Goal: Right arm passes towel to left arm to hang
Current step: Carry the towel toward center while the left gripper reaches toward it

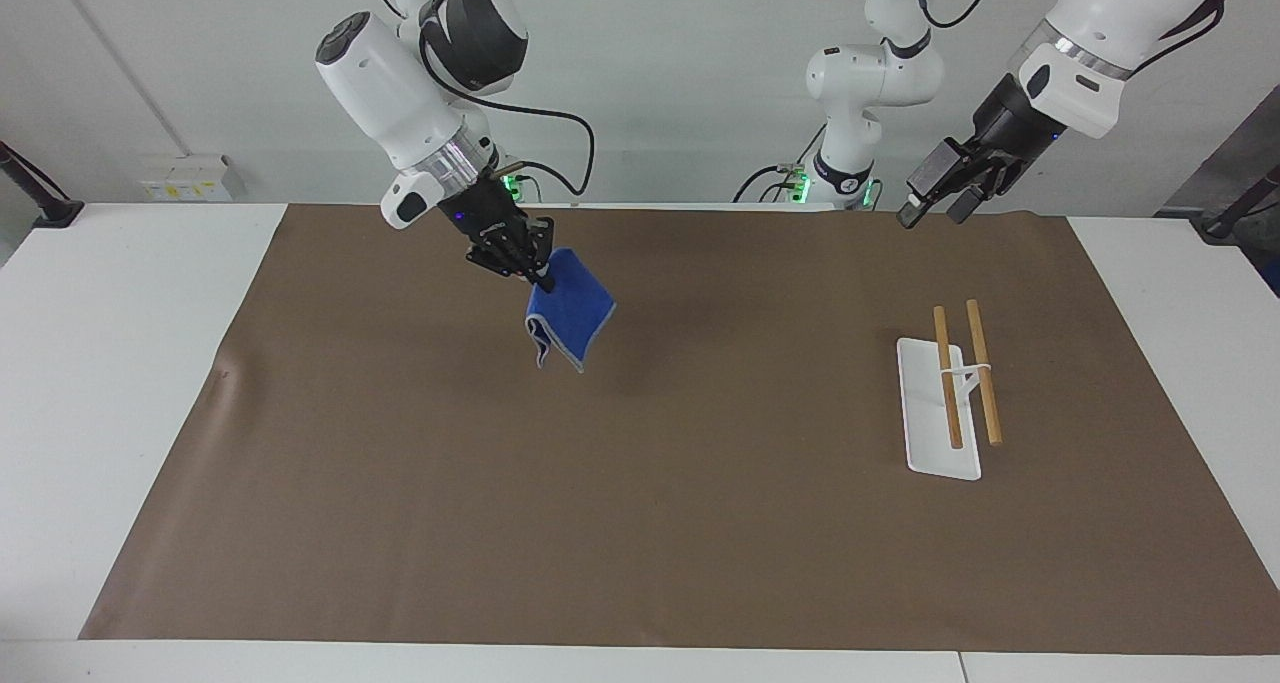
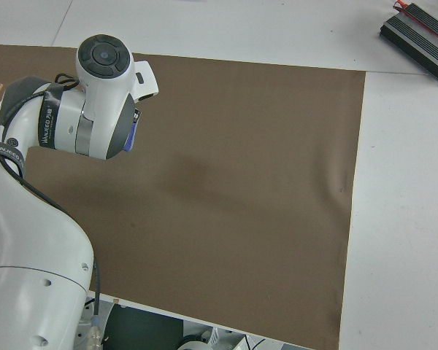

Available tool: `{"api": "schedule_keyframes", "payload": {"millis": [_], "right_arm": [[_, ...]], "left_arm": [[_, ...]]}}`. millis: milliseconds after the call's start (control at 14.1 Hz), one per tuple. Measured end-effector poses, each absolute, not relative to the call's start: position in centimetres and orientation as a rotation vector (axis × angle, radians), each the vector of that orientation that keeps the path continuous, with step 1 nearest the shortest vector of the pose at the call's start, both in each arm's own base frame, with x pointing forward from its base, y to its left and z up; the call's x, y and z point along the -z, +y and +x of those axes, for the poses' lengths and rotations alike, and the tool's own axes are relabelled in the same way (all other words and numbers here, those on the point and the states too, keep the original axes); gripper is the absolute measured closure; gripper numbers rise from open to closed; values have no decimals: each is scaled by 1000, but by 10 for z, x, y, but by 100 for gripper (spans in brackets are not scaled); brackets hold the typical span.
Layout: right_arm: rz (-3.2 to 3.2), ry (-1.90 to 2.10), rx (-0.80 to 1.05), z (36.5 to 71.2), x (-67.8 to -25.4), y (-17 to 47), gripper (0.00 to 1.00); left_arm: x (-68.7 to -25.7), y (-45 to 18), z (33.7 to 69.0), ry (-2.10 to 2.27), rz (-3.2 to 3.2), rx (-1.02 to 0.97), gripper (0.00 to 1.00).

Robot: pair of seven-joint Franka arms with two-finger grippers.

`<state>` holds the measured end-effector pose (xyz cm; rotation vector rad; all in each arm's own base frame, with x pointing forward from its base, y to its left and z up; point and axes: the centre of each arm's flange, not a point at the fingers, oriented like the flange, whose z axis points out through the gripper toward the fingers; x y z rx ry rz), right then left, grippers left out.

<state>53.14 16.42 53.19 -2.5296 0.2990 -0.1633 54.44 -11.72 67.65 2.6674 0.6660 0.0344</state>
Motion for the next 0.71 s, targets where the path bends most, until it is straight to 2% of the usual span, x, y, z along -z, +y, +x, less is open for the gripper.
{"api": "schedule_keyframes", "payload": {"millis": [425, 708], "right_arm": [[-2187, 470, 123, 529, -544, 198, 96], [-2059, 574, 113, 521, -531, 220, 96]], "left_arm": [[-655, -189, 549, 1147, 2361, -13, 0], [-633, -232, 545, 1408, 2134, 11, 0]]}}
